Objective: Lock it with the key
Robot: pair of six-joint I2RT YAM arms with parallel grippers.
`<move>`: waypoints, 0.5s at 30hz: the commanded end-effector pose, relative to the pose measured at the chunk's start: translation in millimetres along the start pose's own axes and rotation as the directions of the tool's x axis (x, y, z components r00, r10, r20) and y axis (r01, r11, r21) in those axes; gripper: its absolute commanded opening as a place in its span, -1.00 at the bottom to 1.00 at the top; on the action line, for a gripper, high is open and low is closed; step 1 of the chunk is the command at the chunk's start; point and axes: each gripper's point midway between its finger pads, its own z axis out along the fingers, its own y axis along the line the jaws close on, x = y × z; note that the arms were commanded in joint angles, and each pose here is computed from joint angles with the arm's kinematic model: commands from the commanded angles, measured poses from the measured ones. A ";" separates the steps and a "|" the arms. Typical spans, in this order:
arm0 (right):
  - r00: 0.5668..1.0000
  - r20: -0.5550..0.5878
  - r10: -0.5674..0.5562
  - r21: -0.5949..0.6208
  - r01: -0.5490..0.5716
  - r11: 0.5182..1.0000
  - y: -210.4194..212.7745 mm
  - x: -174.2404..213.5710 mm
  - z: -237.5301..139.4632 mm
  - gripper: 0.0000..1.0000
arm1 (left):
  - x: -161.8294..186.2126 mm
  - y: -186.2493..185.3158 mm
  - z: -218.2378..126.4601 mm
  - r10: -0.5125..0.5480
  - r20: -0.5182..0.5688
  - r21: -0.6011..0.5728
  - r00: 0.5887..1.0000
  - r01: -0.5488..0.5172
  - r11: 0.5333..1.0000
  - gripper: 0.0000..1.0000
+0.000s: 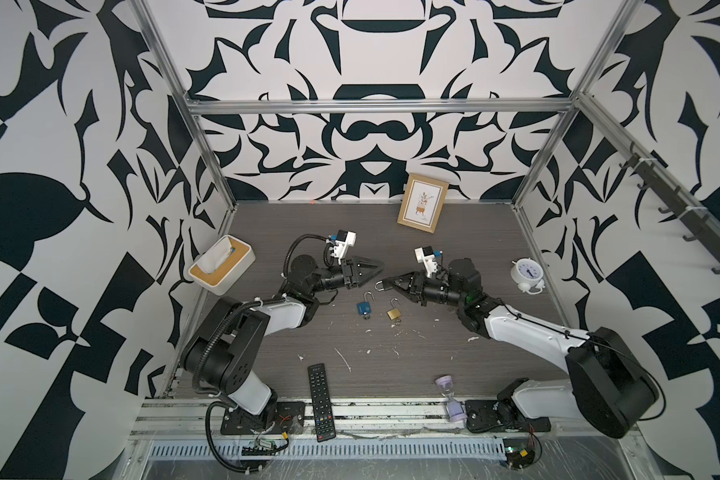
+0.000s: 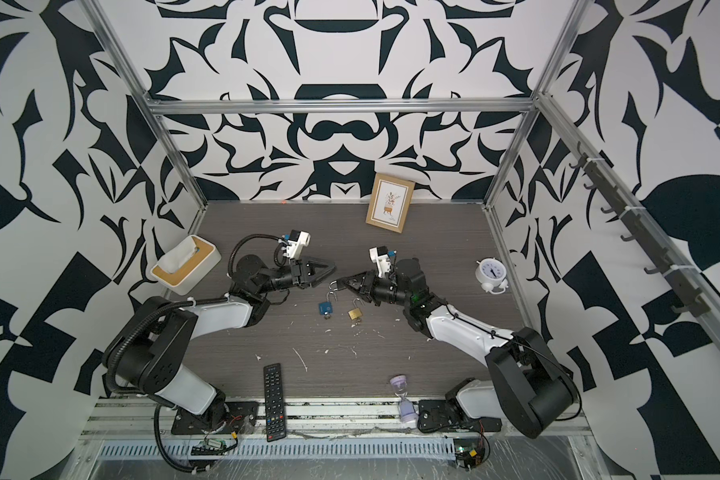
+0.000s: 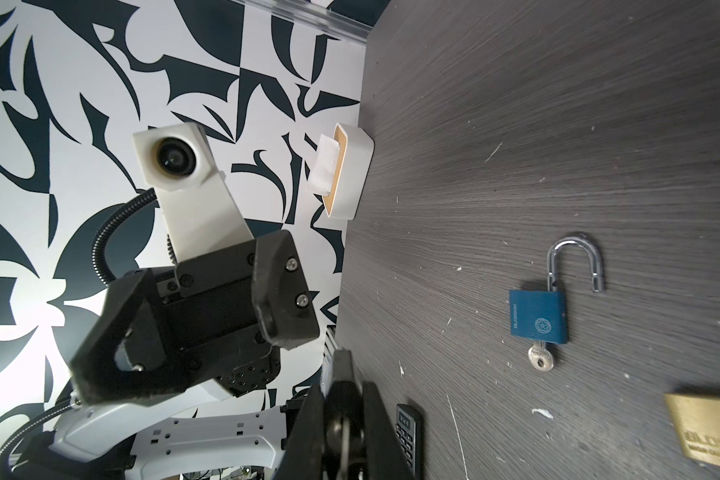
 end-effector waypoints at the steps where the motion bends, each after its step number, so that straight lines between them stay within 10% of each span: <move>1: 0.997 0.044 -0.070 -0.054 0.072 0.996 25.1 -15.2 2.8 -1.00 | 4.8 -2.0 -4.0 0.040 0.004 -0.047 0.999 -0.039 0.998 0.19; 15: 0.995 0.074 -0.065 -0.055 0.069 0.996 20.9 -16.2 0.2 -1.00 | 16.9 2.1 -15.4 0.082 -0.008 -0.159 0.997 -0.082 0.984 0.24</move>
